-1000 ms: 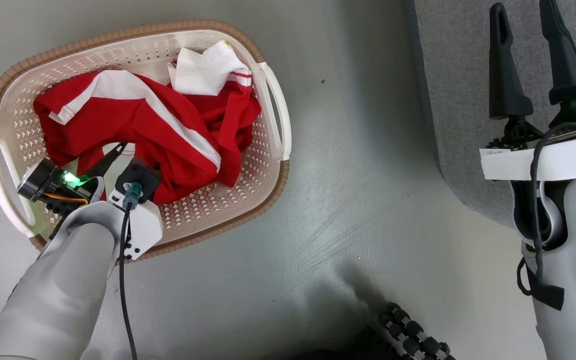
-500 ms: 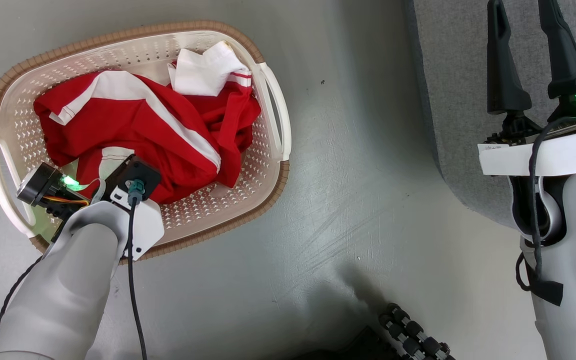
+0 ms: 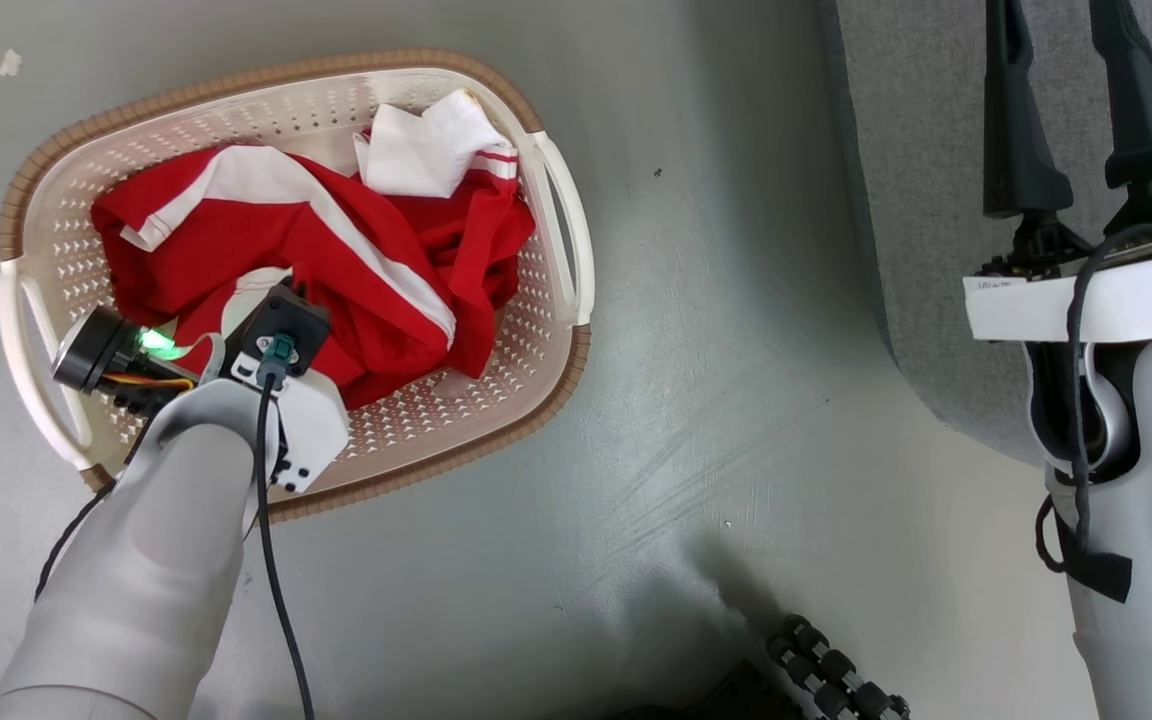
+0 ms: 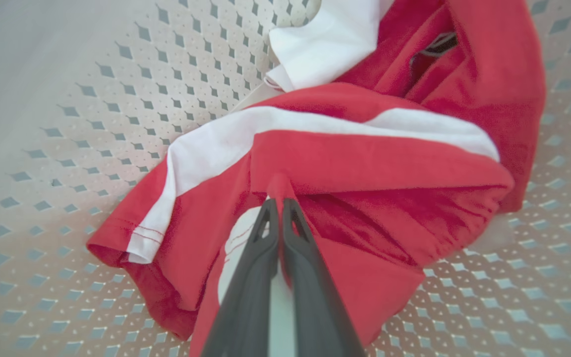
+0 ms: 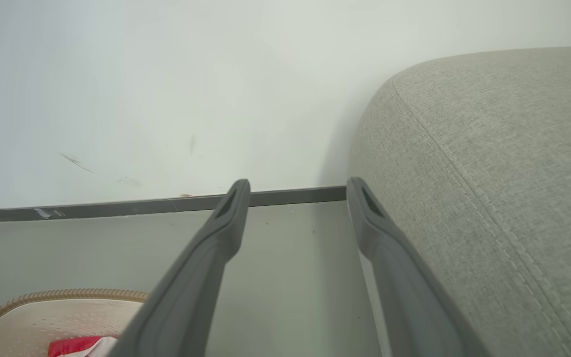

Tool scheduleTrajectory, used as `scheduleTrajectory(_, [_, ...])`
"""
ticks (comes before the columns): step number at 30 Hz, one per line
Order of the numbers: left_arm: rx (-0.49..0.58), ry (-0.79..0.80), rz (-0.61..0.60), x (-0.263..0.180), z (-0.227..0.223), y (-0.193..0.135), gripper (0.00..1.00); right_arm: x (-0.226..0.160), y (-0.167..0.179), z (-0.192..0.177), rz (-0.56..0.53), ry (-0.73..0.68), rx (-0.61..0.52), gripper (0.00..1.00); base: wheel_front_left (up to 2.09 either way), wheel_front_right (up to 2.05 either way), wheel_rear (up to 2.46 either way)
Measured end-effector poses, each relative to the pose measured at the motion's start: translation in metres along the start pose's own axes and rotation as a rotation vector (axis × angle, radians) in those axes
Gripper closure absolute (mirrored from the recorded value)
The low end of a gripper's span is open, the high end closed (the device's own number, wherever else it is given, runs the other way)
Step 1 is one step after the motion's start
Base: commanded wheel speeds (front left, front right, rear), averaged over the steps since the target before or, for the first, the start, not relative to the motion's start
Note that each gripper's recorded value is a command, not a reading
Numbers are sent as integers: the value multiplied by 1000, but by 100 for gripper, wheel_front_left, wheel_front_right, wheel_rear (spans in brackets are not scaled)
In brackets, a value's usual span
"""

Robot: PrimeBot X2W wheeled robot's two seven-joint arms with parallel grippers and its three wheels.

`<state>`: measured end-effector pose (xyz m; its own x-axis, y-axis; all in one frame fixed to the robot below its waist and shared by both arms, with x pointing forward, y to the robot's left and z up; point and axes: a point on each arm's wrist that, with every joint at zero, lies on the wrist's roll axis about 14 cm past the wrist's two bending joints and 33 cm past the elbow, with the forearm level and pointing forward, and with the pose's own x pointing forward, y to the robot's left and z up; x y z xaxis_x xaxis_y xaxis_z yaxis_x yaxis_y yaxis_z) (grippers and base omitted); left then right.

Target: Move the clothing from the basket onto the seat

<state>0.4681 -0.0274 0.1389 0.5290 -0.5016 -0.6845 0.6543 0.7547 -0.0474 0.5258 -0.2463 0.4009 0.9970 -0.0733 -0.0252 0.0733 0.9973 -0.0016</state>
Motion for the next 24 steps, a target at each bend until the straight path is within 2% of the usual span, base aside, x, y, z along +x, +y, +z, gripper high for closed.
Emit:
scheduleTrajectory(13, [-65, -178, 60, -11, 55, 20, 100, 5, 7, 11, 16, -31, 3, 0, 0, 0, 0])
scheduleTrajectory(24, [-84, -364, 127, -39, 119, 45, 100, 8, 20, 30, 47, -75, -14, 0, 0, 0, 0])
